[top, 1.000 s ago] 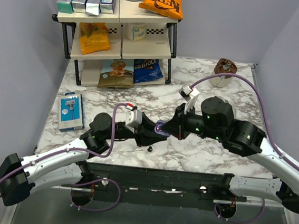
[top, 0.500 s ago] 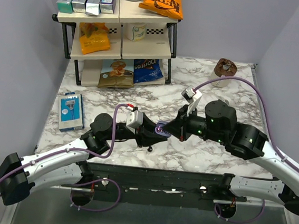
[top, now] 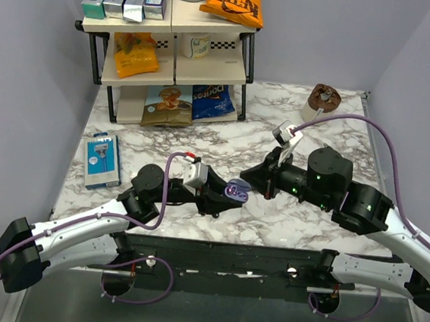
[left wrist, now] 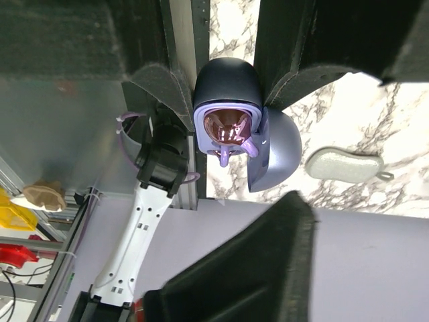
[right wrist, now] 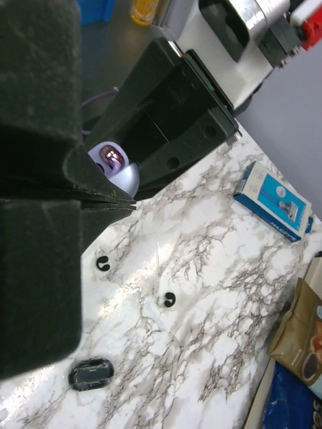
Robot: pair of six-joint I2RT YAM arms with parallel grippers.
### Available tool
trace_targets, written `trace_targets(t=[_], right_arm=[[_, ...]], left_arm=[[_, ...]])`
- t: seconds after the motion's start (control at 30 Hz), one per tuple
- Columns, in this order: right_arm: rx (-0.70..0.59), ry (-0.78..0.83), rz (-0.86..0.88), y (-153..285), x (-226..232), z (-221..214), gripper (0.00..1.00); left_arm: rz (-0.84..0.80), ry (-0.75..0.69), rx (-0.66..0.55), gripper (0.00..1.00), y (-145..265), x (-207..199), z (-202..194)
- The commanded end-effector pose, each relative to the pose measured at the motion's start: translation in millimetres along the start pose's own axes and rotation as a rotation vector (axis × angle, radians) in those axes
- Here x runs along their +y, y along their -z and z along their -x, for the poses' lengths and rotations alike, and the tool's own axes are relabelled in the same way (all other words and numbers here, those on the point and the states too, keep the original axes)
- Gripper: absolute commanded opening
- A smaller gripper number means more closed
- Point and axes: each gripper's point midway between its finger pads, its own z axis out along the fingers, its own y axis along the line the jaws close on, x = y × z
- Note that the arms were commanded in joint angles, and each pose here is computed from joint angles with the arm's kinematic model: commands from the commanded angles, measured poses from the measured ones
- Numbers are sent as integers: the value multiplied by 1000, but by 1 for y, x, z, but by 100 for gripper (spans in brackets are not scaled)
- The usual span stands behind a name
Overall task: Insert the wireless bluetooth earbuds into the charging case
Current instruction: Adjust the earbud with the charging case.
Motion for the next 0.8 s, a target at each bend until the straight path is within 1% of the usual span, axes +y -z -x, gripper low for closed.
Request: trace_targets(t=[0.0, 0.1, 0.13, 0.23, 0.27, 0.37, 0.47, 0.5, 0.6, 0.77], right_arm=[[-48, 34, -56, -1, -10, 13, 10], [-34, 52, -27, -2, -5, 11, 9], [-42, 58, -16, -1, -4, 13, 5], [-80, 62, 18, 2, 2, 17, 1], [-105, 64, 36, 8, 6, 22, 1], [-106, 92, 115, 12, 20, 21, 1], [-76, 118, 161, 12, 28, 15, 1], [-45, 124, 163, 7, 28, 9, 1], [-1, 140, 186, 3, 33, -2, 1], [30, 144, 202, -1, 38, -12, 1]], left_arm=[[-77, -56, -54, 0, -5, -15, 23], [-77, -53, -53, 0, -4, -15, 22], [-77, -53, -53, 0, -4, -15, 22], [-67, -50, -49, 0, -4, -13, 21], [-61, -46, -44, 0, -4, -12, 20], [-46, -39, -41, 0, -5, -9, 20], [-41, -37, -40, 0, -5, -8, 20], [-38, -37, -40, 0, -6, -8, 21], [-34, -40, -43, 0, -6, -7, 23], [-34, -37, -43, 0, -7, -7, 23]])
